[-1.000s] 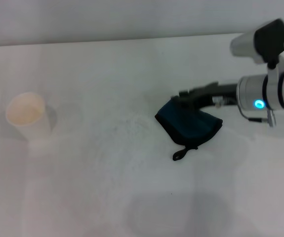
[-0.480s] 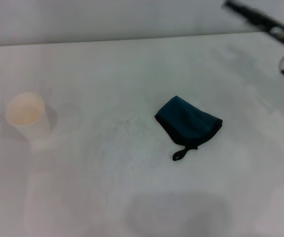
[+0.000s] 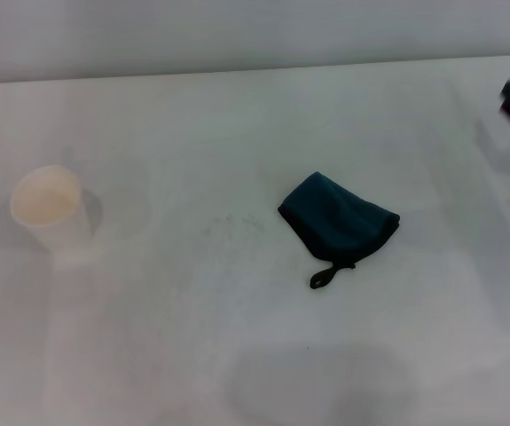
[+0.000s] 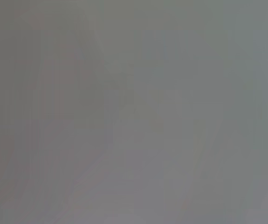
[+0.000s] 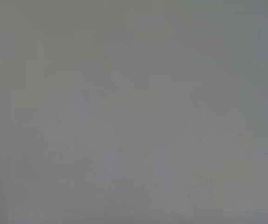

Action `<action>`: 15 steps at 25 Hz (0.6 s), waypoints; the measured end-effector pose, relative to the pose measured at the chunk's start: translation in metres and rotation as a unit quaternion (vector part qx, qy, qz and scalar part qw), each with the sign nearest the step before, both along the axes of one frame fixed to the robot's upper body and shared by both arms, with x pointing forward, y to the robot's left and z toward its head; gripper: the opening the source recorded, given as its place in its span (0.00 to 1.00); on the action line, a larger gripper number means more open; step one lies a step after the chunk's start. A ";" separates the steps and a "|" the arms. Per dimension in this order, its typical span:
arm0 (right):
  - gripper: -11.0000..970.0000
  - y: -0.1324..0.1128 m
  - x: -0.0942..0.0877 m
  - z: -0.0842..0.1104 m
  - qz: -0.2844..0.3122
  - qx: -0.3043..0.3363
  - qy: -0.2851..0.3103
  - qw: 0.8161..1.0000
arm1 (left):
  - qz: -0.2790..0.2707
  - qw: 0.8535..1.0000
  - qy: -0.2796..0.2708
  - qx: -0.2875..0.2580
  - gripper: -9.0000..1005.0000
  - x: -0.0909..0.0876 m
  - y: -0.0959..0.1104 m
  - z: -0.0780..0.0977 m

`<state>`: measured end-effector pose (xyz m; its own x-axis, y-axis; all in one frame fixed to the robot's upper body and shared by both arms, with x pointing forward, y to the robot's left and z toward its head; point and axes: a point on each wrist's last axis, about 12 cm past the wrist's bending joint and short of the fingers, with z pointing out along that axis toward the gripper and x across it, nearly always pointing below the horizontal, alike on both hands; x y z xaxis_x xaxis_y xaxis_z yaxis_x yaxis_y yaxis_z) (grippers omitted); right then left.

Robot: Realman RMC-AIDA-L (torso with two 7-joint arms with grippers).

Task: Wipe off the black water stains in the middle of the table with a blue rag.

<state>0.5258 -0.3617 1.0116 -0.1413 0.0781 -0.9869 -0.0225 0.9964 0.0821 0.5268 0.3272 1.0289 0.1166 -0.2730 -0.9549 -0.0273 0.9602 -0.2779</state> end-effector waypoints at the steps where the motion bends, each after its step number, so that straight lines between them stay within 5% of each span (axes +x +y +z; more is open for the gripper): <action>1: 0.89 0.002 0.000 -0.004 0.000 -0.022 0.014 1.000 | -0.001 1.000 0.004 0.000 0.88 0.002 -0.001 0.000; 15: 0.88 0.013 0.002 -0.015 0.000 -0.012 0.055 0.998 | -0.020 1.000 0.012 0.006 0.88 0.017 -0.011 0.004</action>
